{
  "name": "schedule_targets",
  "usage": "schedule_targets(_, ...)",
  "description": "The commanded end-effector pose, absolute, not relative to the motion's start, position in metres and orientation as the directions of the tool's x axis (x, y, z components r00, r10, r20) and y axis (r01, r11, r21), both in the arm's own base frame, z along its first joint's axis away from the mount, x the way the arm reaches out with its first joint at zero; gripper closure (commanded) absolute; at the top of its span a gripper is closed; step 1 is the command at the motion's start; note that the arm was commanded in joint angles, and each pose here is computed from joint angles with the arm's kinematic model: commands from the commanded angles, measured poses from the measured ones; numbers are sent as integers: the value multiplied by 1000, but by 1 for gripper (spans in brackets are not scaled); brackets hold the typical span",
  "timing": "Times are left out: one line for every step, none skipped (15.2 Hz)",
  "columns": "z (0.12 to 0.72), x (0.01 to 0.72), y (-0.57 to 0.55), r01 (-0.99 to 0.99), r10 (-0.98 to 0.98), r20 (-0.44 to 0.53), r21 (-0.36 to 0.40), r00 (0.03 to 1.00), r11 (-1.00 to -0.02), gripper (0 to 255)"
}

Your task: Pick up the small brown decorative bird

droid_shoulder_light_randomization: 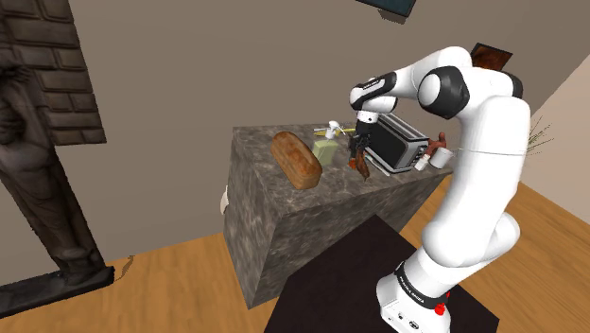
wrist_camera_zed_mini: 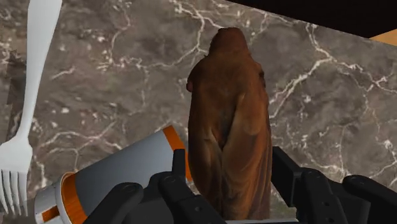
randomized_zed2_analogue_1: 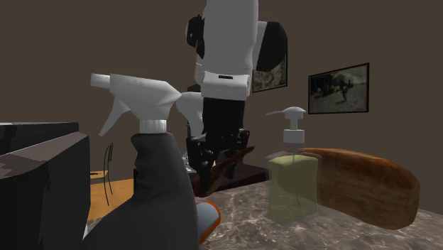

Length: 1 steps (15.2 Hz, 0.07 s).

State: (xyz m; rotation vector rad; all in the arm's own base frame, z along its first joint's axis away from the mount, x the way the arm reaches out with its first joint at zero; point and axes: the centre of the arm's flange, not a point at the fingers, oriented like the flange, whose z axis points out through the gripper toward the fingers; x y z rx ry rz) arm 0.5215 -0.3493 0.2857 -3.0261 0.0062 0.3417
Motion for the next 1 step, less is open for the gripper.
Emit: schedule_targets(289, 521, -349, -15, 7, -223, -95, 975, -995, 255)
